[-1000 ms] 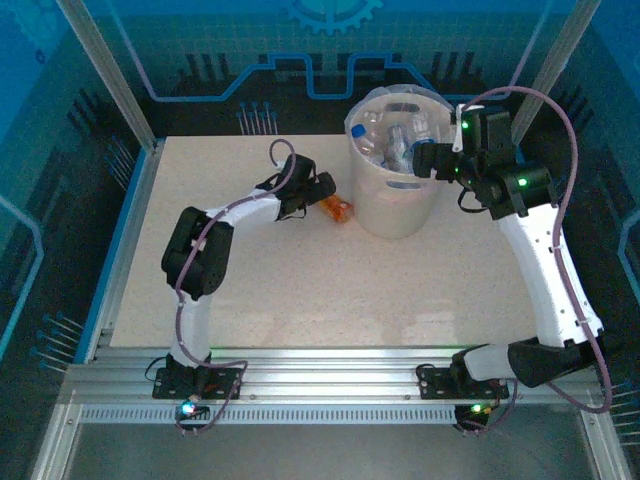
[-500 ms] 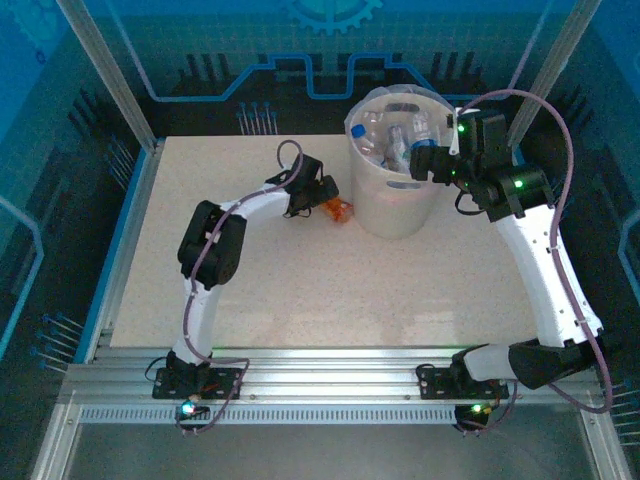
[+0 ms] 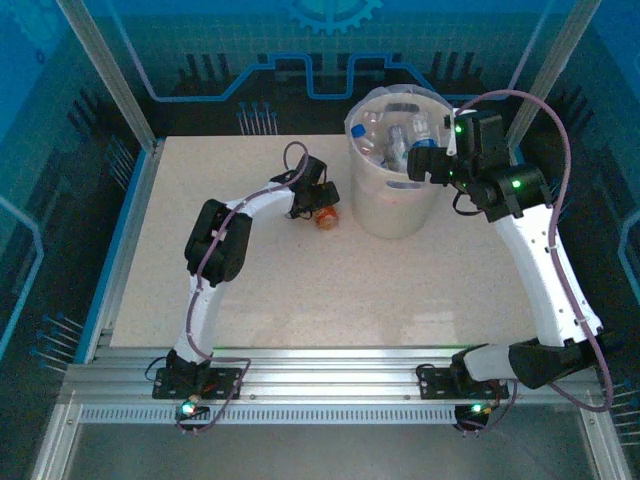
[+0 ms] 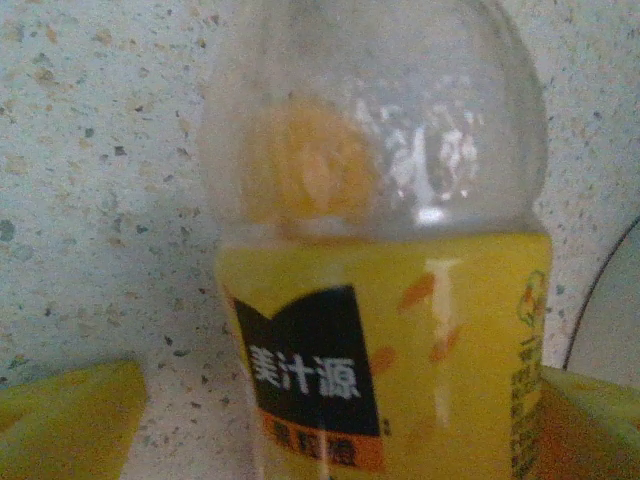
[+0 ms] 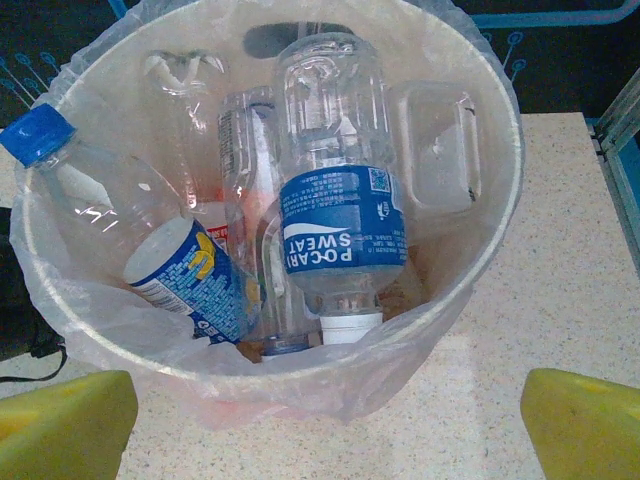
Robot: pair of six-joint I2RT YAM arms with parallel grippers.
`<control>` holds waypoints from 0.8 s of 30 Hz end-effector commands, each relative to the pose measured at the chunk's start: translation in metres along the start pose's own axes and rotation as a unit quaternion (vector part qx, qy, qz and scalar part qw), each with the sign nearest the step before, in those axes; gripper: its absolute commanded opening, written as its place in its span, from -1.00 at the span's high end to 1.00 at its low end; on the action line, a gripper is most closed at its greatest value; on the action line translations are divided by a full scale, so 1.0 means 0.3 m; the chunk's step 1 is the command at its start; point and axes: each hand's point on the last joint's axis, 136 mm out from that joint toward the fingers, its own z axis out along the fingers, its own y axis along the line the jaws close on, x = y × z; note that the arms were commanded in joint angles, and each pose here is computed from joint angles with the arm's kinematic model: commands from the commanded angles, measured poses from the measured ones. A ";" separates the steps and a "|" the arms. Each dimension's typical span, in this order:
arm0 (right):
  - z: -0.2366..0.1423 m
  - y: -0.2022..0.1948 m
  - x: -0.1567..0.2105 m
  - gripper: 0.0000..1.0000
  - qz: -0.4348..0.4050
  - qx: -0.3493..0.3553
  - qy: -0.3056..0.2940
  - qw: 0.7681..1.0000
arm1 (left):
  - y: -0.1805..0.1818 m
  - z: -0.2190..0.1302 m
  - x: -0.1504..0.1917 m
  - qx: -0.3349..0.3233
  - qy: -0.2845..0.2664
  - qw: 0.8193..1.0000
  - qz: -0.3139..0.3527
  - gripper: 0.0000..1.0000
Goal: Put the plastic bottles in the bin
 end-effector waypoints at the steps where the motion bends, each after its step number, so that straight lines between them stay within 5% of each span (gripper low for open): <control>1: 0.012 0.023 -0.004 -0.99 0.008 -0.008 -0.005 1.000 | 0.016 -0.017 0.042 -0.011 0.015 1.000 0.021 -0.78; 14: 0.007 0.045 0.022 -0.99 0.018 -0.025 -0.002 1.000 | 0.070 -0.066 0.057 -0.002 -0.007 1.000 0.014 0.01; 24: -0.003 0.079 0.041 -0.99 0.035 -0.058 0.000 0.998 | 0.079 -0.257 -0.001 0.055 -0.085 0.995 0.019 0.21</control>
